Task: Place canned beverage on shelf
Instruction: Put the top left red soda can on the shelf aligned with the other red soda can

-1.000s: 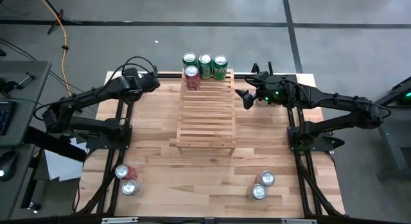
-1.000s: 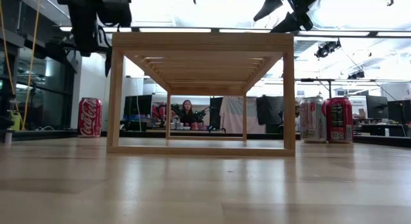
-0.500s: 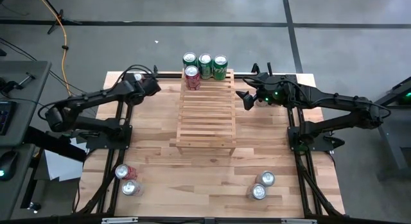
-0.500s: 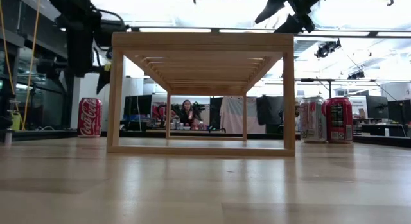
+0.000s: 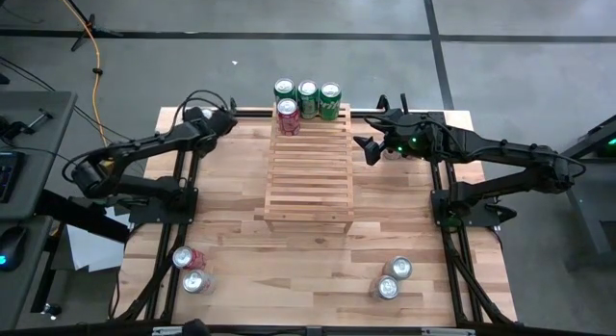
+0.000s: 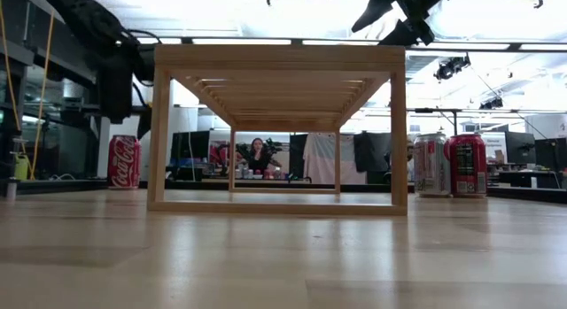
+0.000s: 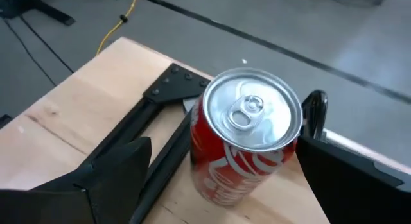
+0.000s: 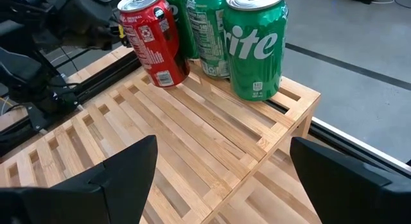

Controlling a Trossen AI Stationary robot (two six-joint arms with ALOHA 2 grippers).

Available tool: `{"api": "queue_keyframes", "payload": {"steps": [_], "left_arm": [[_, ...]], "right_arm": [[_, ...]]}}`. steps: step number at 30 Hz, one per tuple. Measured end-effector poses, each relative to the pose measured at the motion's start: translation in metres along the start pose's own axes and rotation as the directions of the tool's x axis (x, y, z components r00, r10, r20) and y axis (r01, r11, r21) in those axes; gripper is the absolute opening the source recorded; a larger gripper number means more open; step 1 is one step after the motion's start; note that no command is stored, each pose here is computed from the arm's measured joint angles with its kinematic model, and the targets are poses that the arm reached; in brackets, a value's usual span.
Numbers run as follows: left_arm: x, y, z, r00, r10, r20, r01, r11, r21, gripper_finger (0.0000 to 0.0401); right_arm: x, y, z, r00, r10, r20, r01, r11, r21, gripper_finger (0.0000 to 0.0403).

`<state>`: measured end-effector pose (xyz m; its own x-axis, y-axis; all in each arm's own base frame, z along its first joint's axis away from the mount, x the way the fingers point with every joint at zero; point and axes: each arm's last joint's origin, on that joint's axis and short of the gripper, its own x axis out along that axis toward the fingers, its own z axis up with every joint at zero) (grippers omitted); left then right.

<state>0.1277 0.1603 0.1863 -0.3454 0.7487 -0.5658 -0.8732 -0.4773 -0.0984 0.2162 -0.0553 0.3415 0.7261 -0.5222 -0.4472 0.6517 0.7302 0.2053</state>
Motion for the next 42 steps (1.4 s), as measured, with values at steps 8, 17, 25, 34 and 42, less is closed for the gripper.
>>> {"api": "queue_keyframes", "payload": {"steps": [8, 17, 25, 34, 42], "left_arm": [[0.017, -0.008, -0.001, 0.997, 0.046, 0.057, -0.048, 0.999, 0.025, 0.0381], [0.030, -0.014, -0.017, 0.991, 0.107, 0.076, -0.108, 0.994, 0.010, 0.0381], [0.037, -0.017, -0.026, 0.981, 0.145, 0.125, -0.147, 0.989, 0.005, 0.0381], [0.045, -0.024, -0.033, 0.979, 0.141, 0.146, -0.136, 0.990, -0.049, 0.0354], [0.047, -0.026, -0.033, 0.981, 0.127, 0.148, -0.121, 0.991, -0.048, 0.0278]], "right_arm": [[0.000, 0.000, 0.000, 1.000, 0.000, 0.002, 0.000, 1.000, 0.001, 0.0342], [0.000, 0.000, 0.000, 1.000, 0.000, 0.002, 0.000, 1.000, 0.020, 0.0342], [0.000, 0.000, 0.000, 1.000, 0.000, 0.003, 0.000, 0.999, 0.043, 0.0342], [0.000, 0.000, 0.000, 1.000, -0.001, 0.003, 0.001, 0.998, 0.059, 0.0342], [0.000, 0.000, 0.000, 1.000, 0.000, 0.002, 0.000, 0.996, 0.085, 0.0342]]}}
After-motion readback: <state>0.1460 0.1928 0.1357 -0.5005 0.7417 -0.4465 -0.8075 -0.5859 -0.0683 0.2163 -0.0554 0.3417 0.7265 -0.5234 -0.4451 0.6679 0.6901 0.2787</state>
